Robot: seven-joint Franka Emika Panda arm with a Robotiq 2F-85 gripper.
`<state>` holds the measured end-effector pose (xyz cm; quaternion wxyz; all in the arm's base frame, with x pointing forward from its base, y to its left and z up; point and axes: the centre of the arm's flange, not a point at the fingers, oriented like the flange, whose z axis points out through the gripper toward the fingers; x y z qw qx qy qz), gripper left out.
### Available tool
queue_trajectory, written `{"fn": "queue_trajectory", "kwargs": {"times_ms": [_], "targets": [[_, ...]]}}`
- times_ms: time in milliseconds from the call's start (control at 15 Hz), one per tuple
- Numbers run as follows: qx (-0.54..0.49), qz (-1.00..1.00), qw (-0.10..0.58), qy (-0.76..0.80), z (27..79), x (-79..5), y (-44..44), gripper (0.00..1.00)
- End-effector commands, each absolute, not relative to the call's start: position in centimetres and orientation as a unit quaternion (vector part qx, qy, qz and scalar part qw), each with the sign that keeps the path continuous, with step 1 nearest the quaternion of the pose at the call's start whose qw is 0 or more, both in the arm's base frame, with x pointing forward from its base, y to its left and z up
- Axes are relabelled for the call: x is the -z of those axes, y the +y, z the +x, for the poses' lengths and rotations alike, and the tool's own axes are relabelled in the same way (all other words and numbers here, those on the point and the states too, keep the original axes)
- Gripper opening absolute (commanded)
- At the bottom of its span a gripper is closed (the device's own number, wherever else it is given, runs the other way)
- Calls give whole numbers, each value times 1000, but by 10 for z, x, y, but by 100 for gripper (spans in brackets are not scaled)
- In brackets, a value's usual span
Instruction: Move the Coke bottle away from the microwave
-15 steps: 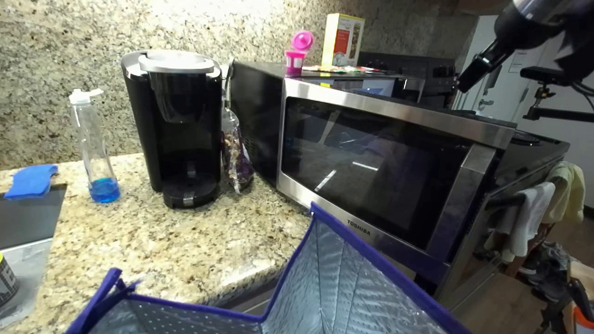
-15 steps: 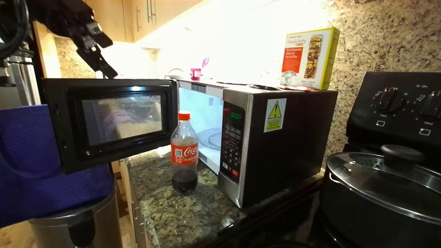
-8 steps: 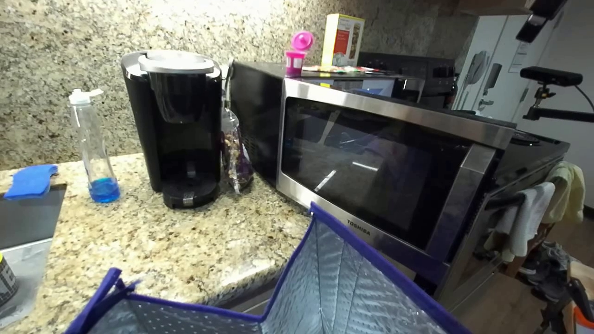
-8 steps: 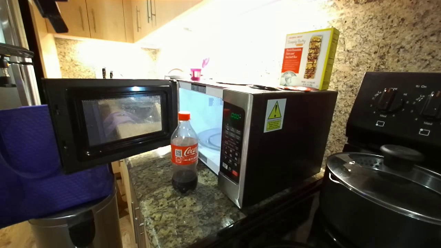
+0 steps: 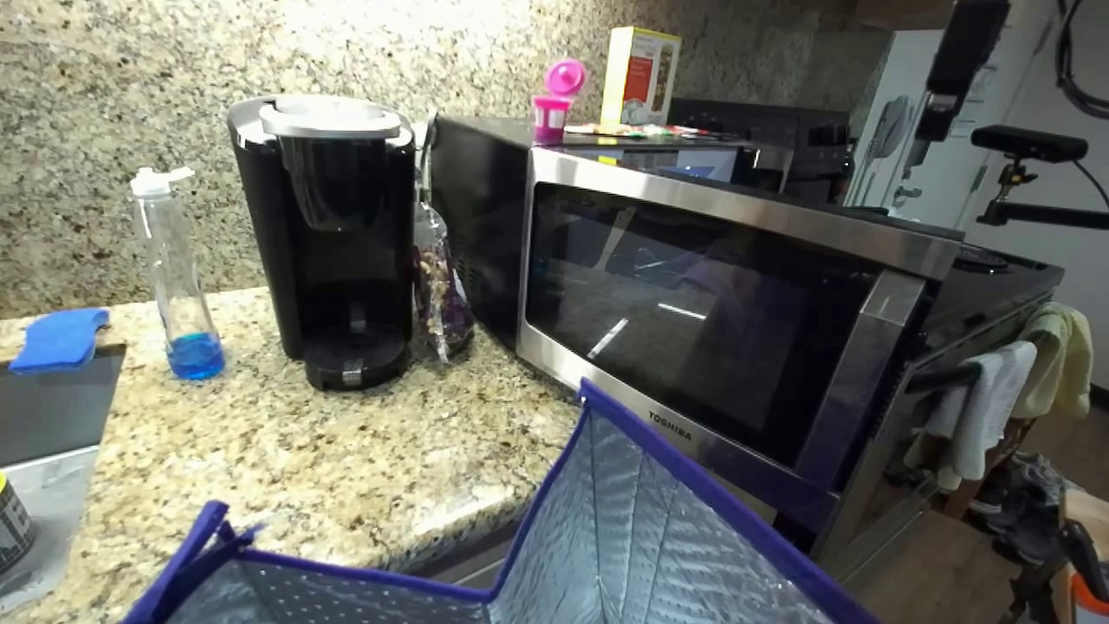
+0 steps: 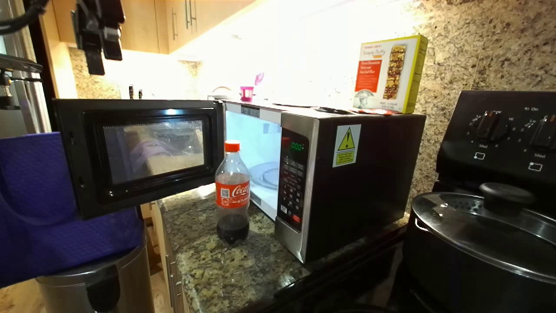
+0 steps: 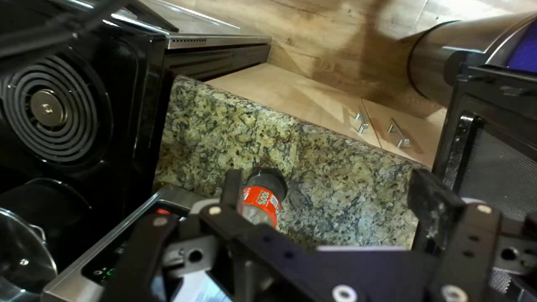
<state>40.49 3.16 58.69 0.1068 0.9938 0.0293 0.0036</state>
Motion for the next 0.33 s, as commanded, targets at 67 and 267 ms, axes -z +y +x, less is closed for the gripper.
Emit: {"fn": "queue_trajectory", "kwargs": {"times_ms": [67,267], "targets": [[14,995,95,36,419,-575,29,100],[21,995,93,37,426,-571,28,100]]}}
